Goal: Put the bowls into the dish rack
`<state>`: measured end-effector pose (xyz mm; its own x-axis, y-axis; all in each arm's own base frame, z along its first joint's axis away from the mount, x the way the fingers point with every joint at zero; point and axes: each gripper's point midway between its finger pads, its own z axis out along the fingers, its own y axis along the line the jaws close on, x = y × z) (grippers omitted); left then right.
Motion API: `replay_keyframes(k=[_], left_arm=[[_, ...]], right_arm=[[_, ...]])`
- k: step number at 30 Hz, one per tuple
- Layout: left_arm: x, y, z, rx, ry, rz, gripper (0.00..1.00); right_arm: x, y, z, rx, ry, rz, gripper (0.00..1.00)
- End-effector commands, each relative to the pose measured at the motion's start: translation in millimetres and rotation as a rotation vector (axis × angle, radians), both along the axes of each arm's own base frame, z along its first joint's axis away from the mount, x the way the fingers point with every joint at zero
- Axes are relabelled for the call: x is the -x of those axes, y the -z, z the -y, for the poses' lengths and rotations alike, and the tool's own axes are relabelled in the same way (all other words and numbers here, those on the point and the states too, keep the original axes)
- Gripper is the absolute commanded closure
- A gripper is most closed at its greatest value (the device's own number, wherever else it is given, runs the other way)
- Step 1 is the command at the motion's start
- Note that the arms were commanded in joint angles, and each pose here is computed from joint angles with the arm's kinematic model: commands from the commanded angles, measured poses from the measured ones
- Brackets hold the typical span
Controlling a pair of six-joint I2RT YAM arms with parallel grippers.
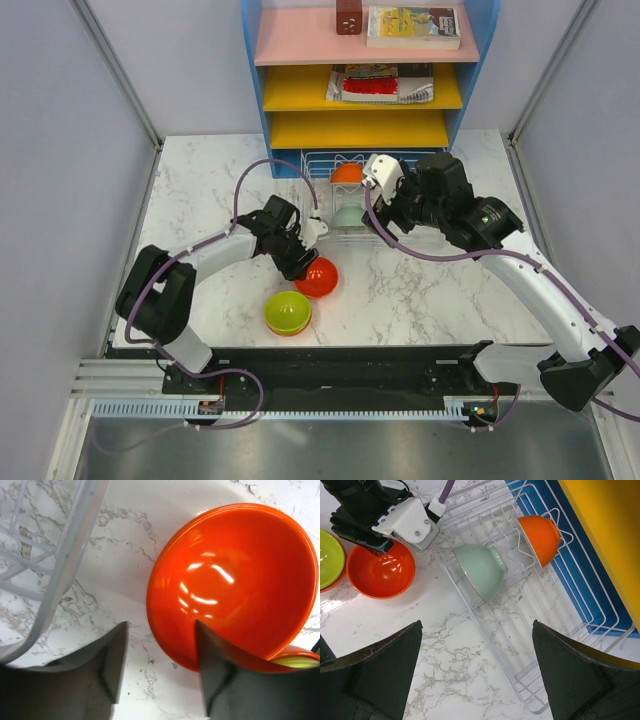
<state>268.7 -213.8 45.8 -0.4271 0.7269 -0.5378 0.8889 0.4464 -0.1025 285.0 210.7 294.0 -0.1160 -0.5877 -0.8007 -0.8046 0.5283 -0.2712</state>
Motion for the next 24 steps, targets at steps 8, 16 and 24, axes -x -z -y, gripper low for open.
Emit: replay_keyframes(k=[8, 16, 24], left_arm=[[-5.9, -30.1, 1.5, 0.017, 0.005, 0.096, 0.98], [-13.7, -94.6, 4.5, 0.109, -0.012, 0.236, 0.98], [-20.6, -180.7, 0.2, 0.252, -0.033, 0.422, 0.98]], right_arm=[[-7.8, -10.0, -0.1, -0.056, 0.026, 0.038, 0.02], [-56.4, 3.4, -0.7, -0.081, 0.152, 0.012, 0.02], [-137.4, 31.2, -2.5, 0.014, 0.356, 0.039, 0.02]])
